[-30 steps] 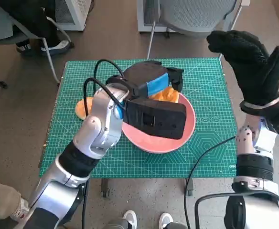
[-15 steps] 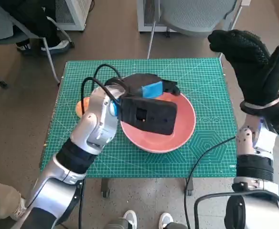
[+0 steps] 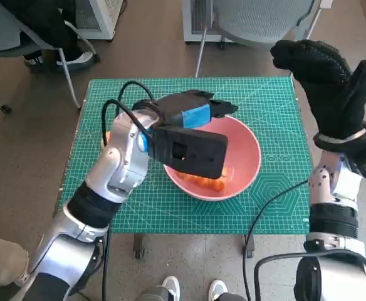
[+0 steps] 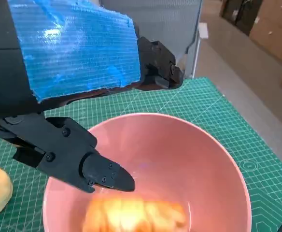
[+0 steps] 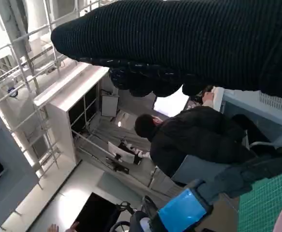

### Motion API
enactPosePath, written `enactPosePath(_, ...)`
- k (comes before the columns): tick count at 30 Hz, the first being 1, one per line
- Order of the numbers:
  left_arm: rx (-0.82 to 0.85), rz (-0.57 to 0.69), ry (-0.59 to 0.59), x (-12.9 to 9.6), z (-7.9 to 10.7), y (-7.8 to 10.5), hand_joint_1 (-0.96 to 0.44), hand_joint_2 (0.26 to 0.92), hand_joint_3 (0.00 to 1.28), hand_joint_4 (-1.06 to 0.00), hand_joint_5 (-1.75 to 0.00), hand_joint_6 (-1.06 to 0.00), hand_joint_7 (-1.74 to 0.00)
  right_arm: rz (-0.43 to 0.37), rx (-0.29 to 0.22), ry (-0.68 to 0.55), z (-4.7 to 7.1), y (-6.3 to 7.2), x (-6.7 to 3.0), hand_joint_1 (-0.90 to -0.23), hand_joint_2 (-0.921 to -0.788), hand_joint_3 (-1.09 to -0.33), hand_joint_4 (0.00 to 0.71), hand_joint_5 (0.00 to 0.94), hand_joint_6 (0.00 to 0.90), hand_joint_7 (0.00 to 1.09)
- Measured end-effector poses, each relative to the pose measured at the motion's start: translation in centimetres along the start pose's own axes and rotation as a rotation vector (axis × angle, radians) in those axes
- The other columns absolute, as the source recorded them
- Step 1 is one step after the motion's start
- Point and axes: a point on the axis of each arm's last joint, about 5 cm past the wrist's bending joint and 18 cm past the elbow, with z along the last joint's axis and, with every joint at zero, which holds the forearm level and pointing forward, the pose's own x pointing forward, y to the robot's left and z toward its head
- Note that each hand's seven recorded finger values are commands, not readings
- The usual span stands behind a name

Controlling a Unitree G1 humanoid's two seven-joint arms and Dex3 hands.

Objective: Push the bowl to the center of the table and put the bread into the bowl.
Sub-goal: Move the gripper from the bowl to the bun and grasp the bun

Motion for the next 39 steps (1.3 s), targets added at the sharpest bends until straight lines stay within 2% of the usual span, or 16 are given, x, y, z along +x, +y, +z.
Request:
enactPosePath(7,0.004,0.05,-0.015,-1.4,-0.8,0.7,-0.46,0.831,0.01,0.0,0.0,-0.22,-0.02,0.001,0.002,0.004,0.0,0.0,-0.01,-0.717,-0.921,-0.792,0.309,0.001,0.377,0.02)
enactPosePath(15,-0.022,0.151,-0.023,-5.1,-3.1,2.1,-0.45,0.829,0.01,0.0,0.0,-0.19,-0.01,-0.006,0.007,0.007,0.0,-0.2,-0.08,-0.717,-0.921,-0.788,0.31,0.001,0.377,0.02)
enactPosePath(19,-0.036,0.198,0.003,-7.0,-4.4,2.7,-0.39,0.802,0.0,0.0,0.0,-0.18,-0.01,-0.007,0.013,0.011,0.0,-0.2,-0.1,-0.714,-0.921,-0.784,0.311,0.002,0.377,0.02)
enactPosePath(24,-0.036,0.24,0.071,-9.1,-6.0,3.2,-0.3,0.762,0.0,0.0,0.0,-0.18,0.0,-0.012,0.023,0.012,0.0,-0.3,-0.13,-0.713,-0.921,-0.78,0.312,0.002,0.377,0.02)
enactPosePath(28,-0.032,0.239,0.158,-9.9,-6.9,3.2,-0.24,0.736,0.0,0.0,0.0,-0.17,0.0,-0.016,0.026,0.009,0.0,-0.3,-0.16,-0.712,-0.921,-0.778,0.31,0.0,0.376,0.02)
enactPosePath(39,0.007,0.197,0.383,-9.6,-8.8,2.0,-0.2,0.732,0.0,0.0,0.0,-0.17,0.0,-0.005,0.036,0.013,-0.2,0.0,-0.01,-0.715,-0.921,-0.782,0.308,0.0,0.376,0.02)
